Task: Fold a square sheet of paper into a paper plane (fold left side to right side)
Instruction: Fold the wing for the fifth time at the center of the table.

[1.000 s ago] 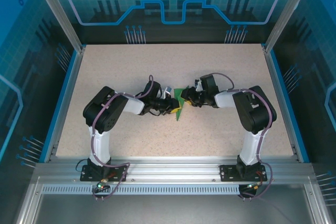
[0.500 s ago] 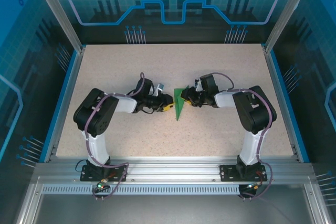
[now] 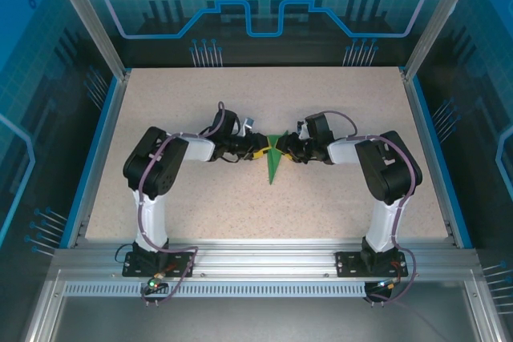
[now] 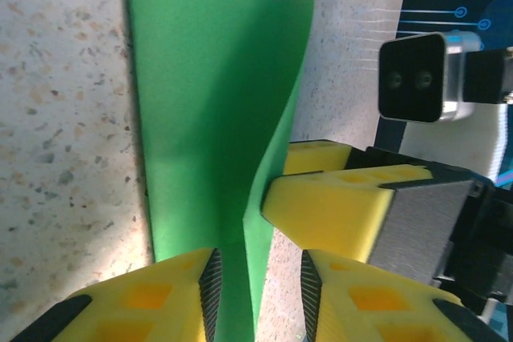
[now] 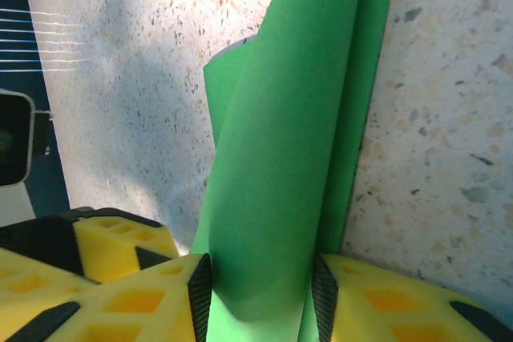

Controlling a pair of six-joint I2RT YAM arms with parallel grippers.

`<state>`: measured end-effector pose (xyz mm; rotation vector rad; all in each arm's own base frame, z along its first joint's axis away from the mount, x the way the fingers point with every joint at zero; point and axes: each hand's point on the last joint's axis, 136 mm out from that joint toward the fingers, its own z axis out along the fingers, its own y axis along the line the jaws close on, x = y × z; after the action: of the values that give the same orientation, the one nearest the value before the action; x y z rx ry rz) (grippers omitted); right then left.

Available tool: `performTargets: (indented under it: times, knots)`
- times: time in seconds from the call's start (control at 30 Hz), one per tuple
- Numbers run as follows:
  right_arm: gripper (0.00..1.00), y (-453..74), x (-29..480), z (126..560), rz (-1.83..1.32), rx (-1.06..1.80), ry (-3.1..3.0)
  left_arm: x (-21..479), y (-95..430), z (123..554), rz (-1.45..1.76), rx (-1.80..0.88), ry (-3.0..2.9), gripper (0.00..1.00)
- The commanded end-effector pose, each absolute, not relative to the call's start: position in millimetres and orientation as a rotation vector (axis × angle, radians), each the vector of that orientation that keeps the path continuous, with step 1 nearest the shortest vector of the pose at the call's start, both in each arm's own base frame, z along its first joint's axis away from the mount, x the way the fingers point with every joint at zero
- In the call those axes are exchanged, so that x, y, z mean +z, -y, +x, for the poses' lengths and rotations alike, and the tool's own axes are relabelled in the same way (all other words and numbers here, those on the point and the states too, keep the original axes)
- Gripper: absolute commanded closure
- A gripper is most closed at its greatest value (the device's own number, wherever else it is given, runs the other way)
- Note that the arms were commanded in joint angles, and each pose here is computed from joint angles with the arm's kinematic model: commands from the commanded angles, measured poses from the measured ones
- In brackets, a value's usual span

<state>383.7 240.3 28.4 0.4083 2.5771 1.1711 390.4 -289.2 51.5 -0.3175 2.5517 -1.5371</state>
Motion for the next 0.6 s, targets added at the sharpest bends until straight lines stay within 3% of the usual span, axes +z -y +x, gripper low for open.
performTargets:
  times: [0.0,0.57]
  knots:
    - [0.60,-237,-5,365,0.435,1.090,-2.697,48,294,390,-0.300,-1.575,-2.576,0.66]
    - [0.60,-238,-6,364,0.437,1.090,-2.704,41,310,393,-0.281,-1.613,-2.583,0.69]
